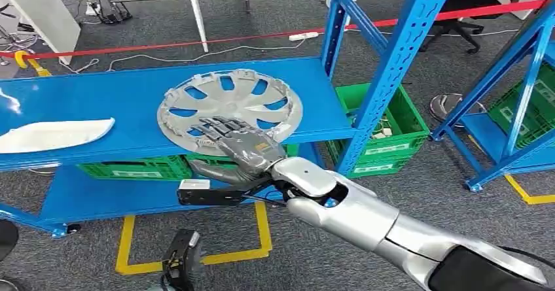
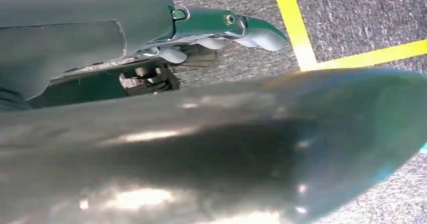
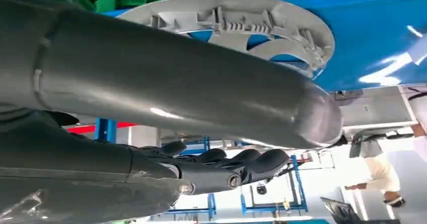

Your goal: Take the parts from the cabinet and place them on the table.

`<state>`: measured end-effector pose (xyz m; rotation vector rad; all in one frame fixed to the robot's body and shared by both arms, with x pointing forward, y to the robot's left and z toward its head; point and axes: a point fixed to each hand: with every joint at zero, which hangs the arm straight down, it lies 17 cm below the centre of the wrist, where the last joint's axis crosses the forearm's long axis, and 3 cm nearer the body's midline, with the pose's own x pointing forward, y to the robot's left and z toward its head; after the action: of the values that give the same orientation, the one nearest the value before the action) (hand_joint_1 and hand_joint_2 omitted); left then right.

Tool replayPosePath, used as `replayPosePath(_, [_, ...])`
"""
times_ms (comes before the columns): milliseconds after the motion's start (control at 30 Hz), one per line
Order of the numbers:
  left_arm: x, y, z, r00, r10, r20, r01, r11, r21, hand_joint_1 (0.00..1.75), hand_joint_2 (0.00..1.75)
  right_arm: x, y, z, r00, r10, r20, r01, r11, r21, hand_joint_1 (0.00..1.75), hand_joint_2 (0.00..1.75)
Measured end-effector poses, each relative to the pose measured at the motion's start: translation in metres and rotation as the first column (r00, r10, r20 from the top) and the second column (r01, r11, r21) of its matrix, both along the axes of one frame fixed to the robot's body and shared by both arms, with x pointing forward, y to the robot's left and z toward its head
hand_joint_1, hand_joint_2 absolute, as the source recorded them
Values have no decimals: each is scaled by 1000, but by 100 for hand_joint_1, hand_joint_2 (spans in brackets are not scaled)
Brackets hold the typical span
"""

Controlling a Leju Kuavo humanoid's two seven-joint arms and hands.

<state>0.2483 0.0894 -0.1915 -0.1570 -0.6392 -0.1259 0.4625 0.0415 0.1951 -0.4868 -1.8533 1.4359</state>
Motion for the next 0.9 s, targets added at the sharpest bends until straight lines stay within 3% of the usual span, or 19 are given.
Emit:
replayPosePath(367, [-1, -3, 1, 1000, -15, 3, 15, 1000, -6, 0, 0, -24, 12, 0, 994, 78, 79, -81, 996, 37, 0, 0])
replayPosePath(533, [-2, -3, 1, 1000, -17, 3, 17, 1000, -6, 0, 0, -29, 13, -9, 994, 81, 73, -83, 996, 23, 0, 0])
replayPosePath(733, [-6, -2, -2, 1000, -25, -3, 25, 1000, -5, 0, 0, -65, 16, -53, 995, 96, 27, -95, 995, -27, 0, 0])
replayPosePath(900, [-6, -1, -2, 1000, -22, -6, 22, 1000, -3, 0, 0, -76, 19, -62, 994, 112, -4, -112, 994, -14, 0, 0])
